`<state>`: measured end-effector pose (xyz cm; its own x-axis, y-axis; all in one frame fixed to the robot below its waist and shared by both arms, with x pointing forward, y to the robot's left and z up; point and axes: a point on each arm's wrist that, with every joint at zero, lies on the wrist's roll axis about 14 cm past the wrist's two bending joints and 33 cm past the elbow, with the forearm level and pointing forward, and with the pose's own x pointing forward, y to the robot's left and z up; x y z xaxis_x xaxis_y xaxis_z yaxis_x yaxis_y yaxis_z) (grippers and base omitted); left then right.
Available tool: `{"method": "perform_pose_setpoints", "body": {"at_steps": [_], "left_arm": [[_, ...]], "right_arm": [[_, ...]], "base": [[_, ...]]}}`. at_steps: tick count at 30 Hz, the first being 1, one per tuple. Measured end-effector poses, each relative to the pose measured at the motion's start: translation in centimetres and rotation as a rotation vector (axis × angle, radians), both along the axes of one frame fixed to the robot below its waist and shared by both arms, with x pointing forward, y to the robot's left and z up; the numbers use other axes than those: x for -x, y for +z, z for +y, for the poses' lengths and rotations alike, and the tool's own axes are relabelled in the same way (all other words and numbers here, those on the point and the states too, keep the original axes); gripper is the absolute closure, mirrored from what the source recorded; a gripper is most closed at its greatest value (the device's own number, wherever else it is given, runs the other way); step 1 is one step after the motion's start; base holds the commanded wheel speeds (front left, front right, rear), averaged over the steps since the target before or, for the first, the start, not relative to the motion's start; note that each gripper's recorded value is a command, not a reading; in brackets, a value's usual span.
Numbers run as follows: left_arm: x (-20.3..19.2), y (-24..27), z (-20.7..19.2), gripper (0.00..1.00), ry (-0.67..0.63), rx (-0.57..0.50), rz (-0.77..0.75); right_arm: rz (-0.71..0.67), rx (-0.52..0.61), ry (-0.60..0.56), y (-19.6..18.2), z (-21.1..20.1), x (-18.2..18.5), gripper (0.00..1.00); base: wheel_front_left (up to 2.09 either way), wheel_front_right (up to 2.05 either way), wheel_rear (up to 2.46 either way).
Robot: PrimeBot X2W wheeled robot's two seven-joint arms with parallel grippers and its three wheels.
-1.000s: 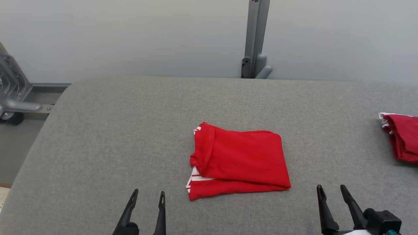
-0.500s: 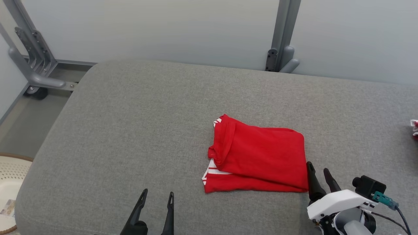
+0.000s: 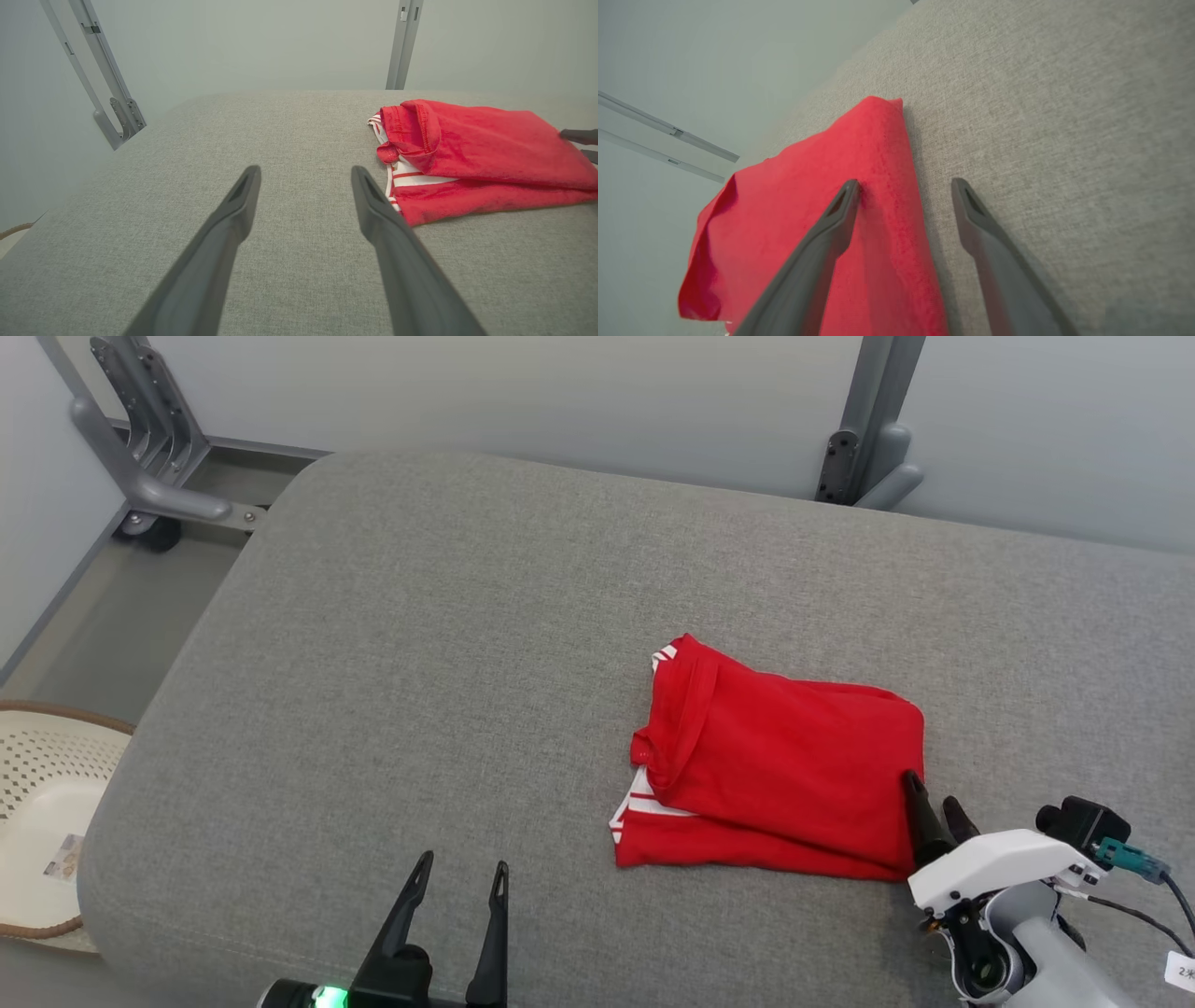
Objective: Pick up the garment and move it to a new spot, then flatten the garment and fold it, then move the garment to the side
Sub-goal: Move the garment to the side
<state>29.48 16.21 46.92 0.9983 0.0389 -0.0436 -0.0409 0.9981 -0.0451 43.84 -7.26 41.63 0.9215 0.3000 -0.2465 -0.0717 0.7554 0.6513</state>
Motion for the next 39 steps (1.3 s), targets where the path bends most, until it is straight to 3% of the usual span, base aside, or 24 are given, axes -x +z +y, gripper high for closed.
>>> {"method": "perform_pose_setpoints", "body": {"at_steps": [6, 10, 11, 23, 39], "left_arm": [[-0.5, -0.1, 0.1, 0.00, 0.002, -0.002, 0.006], [-0.8, -0.1, -0.3, 0.00, -0.013, -0.003, 0.007], [-0.9, -0.1, -0.3, 0.00, -0.014, -0.003, 0.006], [-2.0, 0.1, -1.3, 0.00, -0.059, -0.002, -0.002], [-7.4, 1.2, -9.5, 0.00, -0.370, -0.017, -0.062]], "right_arm": [[0.086, -0.090, 0.021, -0.7, 0.7, -0.3, 0.01], [0.110, -0.100, 0.058, -0.8, 1.1, -0.3, 0.89], [0.110, -0.101, 0.064, -0.8, 1.2, -0.4, 1.00], [-0.005, -0.013, 0.088, 1.5, -1.4, -1.1, 1.00], [-0.253, 0.231, -0.034, 9.4, -13.0, -2.5, 1.00]], "base": [[0.00, 0.00, 0.00], [0.00, 0.00, 0.00], [0.00, 0.00, 0.00], [0.00, 0.00, 0.00], [0.00, 0.00, 0.00]]}}
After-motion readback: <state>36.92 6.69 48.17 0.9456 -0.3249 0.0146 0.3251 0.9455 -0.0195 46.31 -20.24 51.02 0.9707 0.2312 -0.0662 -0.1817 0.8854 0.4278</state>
